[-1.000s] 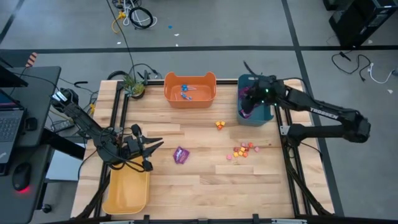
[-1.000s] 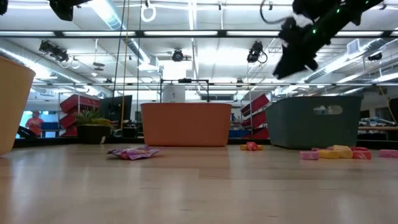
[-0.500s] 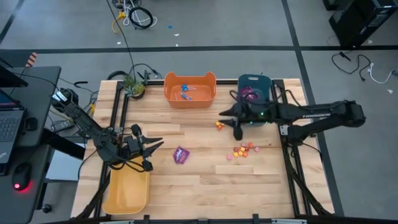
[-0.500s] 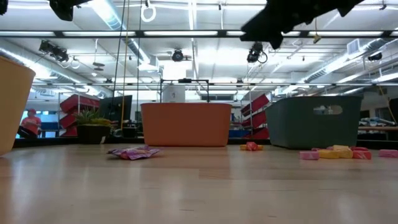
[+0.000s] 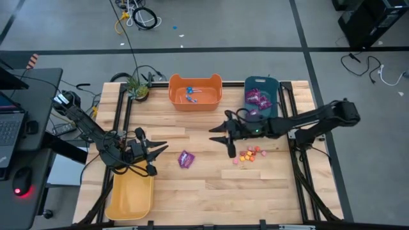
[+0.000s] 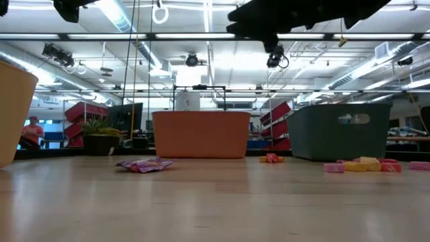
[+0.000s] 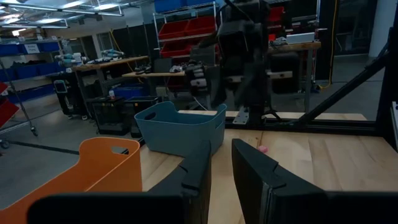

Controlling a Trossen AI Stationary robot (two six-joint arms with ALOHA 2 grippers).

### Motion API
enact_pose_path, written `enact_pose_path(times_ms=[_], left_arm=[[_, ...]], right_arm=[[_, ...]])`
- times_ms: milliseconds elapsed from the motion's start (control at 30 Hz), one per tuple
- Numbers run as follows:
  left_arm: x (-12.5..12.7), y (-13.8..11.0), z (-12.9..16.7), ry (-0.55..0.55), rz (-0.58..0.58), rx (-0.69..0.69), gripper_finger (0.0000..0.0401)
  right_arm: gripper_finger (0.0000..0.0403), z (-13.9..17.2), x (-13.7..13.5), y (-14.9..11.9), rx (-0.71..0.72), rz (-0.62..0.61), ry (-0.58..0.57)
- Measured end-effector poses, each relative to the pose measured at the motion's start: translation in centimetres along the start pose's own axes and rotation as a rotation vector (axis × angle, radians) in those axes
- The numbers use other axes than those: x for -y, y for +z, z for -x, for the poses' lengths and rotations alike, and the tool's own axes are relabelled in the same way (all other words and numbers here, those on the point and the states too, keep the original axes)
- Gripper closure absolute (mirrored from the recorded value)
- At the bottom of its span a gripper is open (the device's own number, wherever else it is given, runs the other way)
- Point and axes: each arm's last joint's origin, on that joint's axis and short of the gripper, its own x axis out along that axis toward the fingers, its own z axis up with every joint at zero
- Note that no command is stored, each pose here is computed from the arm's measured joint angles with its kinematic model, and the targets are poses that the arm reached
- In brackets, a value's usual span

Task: Sort candy
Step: Put the purple candy into the blue bin

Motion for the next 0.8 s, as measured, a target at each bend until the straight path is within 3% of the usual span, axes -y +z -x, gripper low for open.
enact_pose_path(times_ms=[400, 800], left_arm=[[0.0, 0.0, 0.0, 0.000, -0.001, -0.001, 0.0334], [0.2, -0.2, 0.0, -0.043, -0.035, -0.009, 0.0334]], right_arm=[[0.0265, -5.0, -1.6, -1.2, -0.057, 0.021, 0.011], [0.0265, -8.5, -2.8, -4.9, -0.177, -0.008, 0.014]])
